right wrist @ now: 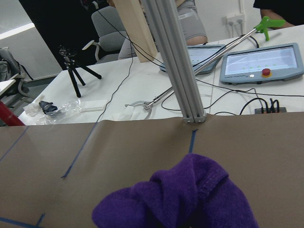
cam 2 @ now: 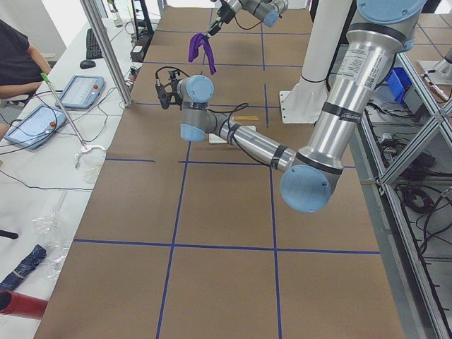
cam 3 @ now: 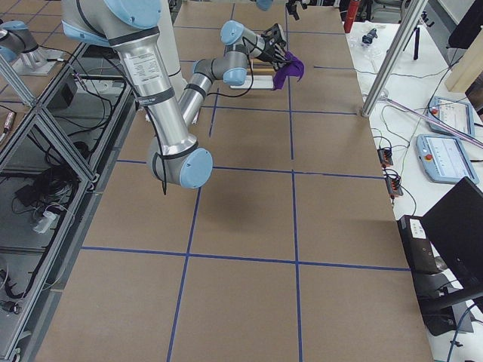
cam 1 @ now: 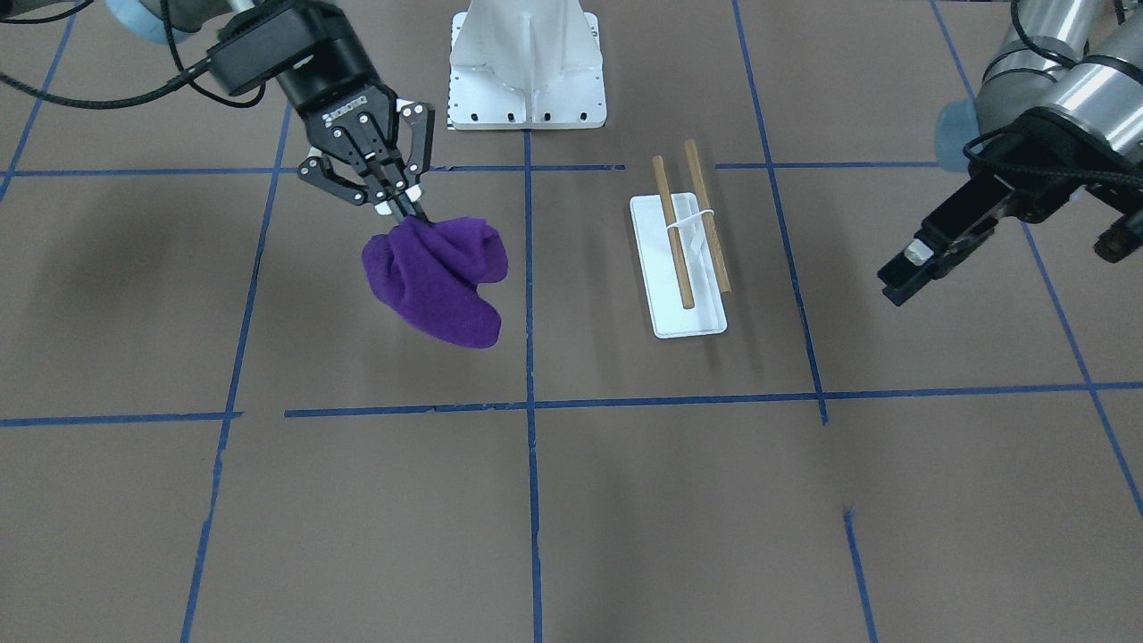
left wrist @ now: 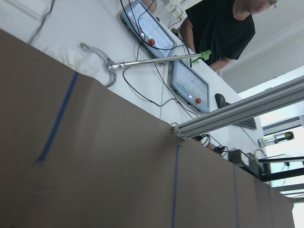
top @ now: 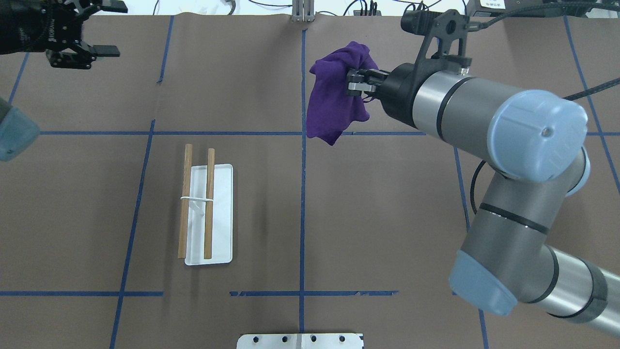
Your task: Hang towel on rack
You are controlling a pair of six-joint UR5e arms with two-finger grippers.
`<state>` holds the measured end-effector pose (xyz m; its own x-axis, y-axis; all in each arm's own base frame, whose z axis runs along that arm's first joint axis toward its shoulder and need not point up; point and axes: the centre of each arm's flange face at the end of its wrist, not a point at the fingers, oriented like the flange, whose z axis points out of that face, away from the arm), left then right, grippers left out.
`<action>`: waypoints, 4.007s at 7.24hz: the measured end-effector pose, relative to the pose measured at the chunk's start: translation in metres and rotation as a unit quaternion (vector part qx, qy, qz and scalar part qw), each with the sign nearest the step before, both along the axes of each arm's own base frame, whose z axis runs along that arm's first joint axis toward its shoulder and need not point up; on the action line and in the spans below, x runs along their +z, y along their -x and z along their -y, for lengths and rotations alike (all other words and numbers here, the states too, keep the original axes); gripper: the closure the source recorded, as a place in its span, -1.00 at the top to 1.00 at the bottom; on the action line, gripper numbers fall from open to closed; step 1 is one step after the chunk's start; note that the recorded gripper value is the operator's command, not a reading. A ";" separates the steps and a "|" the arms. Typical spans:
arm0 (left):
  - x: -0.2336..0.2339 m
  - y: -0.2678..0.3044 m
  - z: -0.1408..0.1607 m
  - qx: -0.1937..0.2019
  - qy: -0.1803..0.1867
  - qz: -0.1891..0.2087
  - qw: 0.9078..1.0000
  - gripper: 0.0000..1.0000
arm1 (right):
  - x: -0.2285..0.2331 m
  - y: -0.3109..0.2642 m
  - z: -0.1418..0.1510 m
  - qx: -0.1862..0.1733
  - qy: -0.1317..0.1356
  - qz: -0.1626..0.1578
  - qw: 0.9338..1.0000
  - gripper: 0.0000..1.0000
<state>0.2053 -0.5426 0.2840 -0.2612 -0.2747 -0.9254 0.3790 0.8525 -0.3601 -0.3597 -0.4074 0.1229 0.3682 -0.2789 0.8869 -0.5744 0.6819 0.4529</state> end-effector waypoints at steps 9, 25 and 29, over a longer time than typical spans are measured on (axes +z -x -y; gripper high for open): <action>-0.130 -0.161 -0.071 0.174 0.085 -0.096 0.976 0.88 | -0.037 0.032 -0.090 0.000 -0.025 0.067 0.997 -1.00; -0.154 -0.146 -0.074 0.185 0.090 -0.098 0.974 -1.00 | -0.025 0.007 -0.109 -0.024 -0.031 0.071 0.997 1.00; -0.188 -0.127 -0.098 0.143 0.106 -0.131 0.975 -1.00 | 0.056 -0.110 -0.077 -0.089 -0.006 -0.007 0.996 1.00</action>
